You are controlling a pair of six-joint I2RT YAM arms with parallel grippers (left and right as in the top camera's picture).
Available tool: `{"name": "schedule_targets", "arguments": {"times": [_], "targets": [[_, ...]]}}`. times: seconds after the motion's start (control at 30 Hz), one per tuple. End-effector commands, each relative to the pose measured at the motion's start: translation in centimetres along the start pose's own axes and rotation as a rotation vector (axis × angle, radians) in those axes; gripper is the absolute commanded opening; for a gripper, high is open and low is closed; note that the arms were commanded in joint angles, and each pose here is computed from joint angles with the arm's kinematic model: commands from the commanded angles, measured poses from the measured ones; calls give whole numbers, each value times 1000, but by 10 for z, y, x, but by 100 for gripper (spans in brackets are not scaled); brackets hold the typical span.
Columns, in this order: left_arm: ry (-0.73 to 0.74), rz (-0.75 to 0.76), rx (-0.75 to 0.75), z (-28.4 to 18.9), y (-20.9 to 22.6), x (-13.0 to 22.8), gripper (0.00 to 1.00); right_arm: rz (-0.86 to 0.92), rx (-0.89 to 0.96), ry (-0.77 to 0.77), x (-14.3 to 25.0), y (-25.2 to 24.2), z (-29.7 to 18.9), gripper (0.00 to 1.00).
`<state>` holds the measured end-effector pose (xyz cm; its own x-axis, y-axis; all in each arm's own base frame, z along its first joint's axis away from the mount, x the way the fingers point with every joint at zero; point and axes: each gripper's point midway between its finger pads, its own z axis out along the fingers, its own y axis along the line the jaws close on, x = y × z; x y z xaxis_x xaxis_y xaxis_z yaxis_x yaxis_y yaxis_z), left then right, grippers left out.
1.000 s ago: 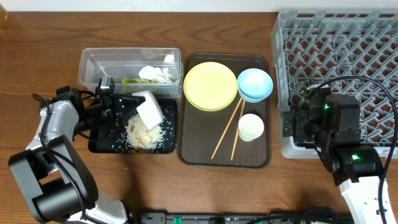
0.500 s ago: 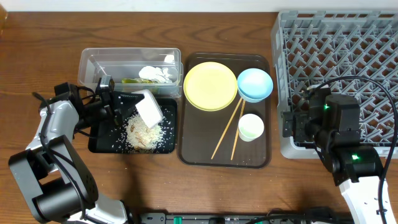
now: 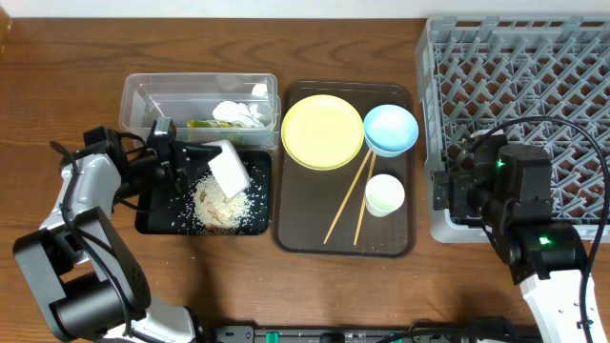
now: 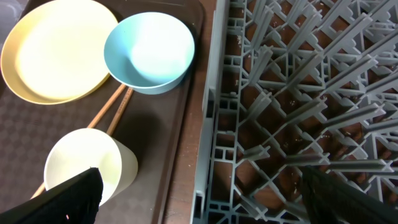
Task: Sort waste into correct bins and load items into the dishwasher rack
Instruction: 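Tip the pink bowl over the black tray to dump the rice, then carry the emptied pink bowl back onto the brown tray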
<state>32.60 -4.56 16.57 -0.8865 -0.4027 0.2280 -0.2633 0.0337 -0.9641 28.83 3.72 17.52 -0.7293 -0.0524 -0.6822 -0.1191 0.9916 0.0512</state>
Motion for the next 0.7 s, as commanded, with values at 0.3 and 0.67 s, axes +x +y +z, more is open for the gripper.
{"name": "schedule_targets", "arguments": {"times": [0.3,0.67], "targets": [[55,540,-561,50,-7,43,6,12,-6,-19,-8,1,-4,99],[138,930,-904,133,27,78,7,12,-6,-19,-8,1,-4,99]]}}
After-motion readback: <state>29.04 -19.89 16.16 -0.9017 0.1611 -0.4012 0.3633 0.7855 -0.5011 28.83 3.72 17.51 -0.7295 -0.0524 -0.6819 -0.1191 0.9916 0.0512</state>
